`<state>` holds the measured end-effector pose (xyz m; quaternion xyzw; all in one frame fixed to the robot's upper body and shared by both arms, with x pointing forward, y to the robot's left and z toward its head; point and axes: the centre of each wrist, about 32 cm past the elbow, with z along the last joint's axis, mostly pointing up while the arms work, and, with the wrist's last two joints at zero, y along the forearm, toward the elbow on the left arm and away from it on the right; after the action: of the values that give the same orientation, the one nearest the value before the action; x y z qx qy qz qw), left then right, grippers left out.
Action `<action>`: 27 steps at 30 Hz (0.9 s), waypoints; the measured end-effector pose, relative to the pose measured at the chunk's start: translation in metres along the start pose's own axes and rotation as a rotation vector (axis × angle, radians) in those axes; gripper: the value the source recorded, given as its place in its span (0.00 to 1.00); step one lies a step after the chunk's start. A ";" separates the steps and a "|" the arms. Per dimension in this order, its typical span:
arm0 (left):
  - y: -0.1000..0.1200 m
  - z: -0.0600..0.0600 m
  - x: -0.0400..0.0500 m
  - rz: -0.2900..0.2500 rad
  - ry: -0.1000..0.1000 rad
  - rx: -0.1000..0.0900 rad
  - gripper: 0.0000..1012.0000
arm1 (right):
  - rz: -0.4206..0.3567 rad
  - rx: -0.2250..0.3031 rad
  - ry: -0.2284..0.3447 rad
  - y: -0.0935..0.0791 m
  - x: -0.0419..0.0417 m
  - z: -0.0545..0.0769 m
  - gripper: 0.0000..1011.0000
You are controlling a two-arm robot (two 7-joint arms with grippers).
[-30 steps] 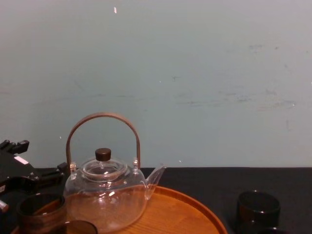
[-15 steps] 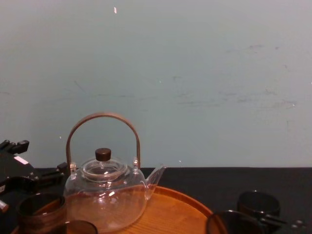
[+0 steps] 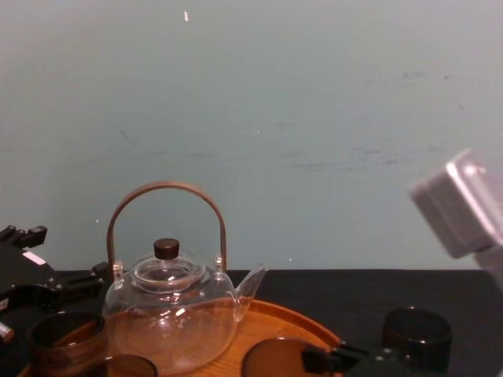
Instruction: Pick up the glass from the table and place it on the tray.
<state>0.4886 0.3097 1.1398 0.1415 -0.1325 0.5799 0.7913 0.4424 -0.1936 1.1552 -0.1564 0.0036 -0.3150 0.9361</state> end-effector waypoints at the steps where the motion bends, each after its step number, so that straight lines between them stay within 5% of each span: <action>1: 0.000 0.000 0.0000 0.000 0.000 0.000 0.99 | 0.003 0.000 -0.003 0.002 -0.0004 0.001 0.89; 16: 0.000 0.000 0.0000 0.000 0.000 0.000 0.99 | 0.030 -0.007 -0.010 0.034 -0.0037 0.005 0.89; 27: 0.000 0.000 0.0000 0.000 0.000 0.000 0.99 | 0.039 -0.016 0.001 0.041 -0.0044 0.002 0.89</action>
<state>0.4886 0.3097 1.1398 0.1415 -0.1324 0.5799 0.7913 0.4631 -0.1597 1.1448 -0.1634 0.0096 -0.2965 0.9409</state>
